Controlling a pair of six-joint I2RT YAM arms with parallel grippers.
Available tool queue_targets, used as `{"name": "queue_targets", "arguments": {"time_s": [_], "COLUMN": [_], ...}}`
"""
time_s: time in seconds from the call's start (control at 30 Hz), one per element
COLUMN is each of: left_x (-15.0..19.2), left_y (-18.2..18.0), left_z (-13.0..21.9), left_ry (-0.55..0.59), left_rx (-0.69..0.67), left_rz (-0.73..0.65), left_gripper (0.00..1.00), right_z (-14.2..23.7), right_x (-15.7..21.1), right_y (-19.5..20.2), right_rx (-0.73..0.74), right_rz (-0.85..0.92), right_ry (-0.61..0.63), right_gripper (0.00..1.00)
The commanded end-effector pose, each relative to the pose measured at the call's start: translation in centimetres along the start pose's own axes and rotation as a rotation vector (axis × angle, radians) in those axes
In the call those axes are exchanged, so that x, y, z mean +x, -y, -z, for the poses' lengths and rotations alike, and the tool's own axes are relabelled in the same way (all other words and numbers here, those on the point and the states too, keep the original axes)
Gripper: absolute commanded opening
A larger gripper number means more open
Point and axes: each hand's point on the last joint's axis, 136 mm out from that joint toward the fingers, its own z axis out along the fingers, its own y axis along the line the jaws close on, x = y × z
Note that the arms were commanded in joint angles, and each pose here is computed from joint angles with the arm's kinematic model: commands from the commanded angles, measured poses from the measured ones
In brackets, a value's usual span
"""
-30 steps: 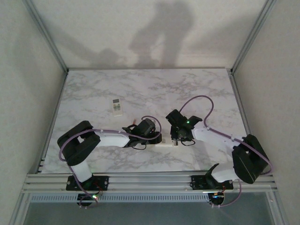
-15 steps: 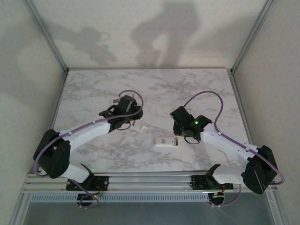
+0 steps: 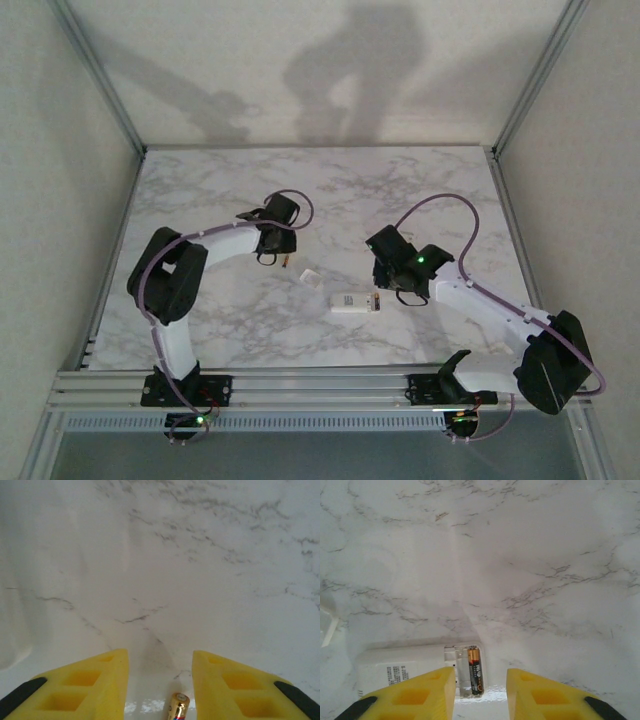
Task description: Load the batteries into the remote control
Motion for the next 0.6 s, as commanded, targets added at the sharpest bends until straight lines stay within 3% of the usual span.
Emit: {"name": "queue_targets", "arguments": {"time_s": [0.0, 0.57], "left_x": [0.5, 4.9], "left_y": [0.3, 0.2], "left_z": [-0.4, -0.5], "left_ry": [-0.049, -0.165], "left_rx": [0.017, 0.025], "left_rz": [-0.027, -0.115], "left_gripper": [0.37, 0.32], "right_z": [0.0, -0.8], "right_x": [0.1, 0.7], "right_y": [0.8, 0.9], "right_rx": [0.033, 0.035], "right_rz": [0.004, -0.005], "right_ry": [0.001, -0.021], "right_gripper": [0.33, 0.35]}}
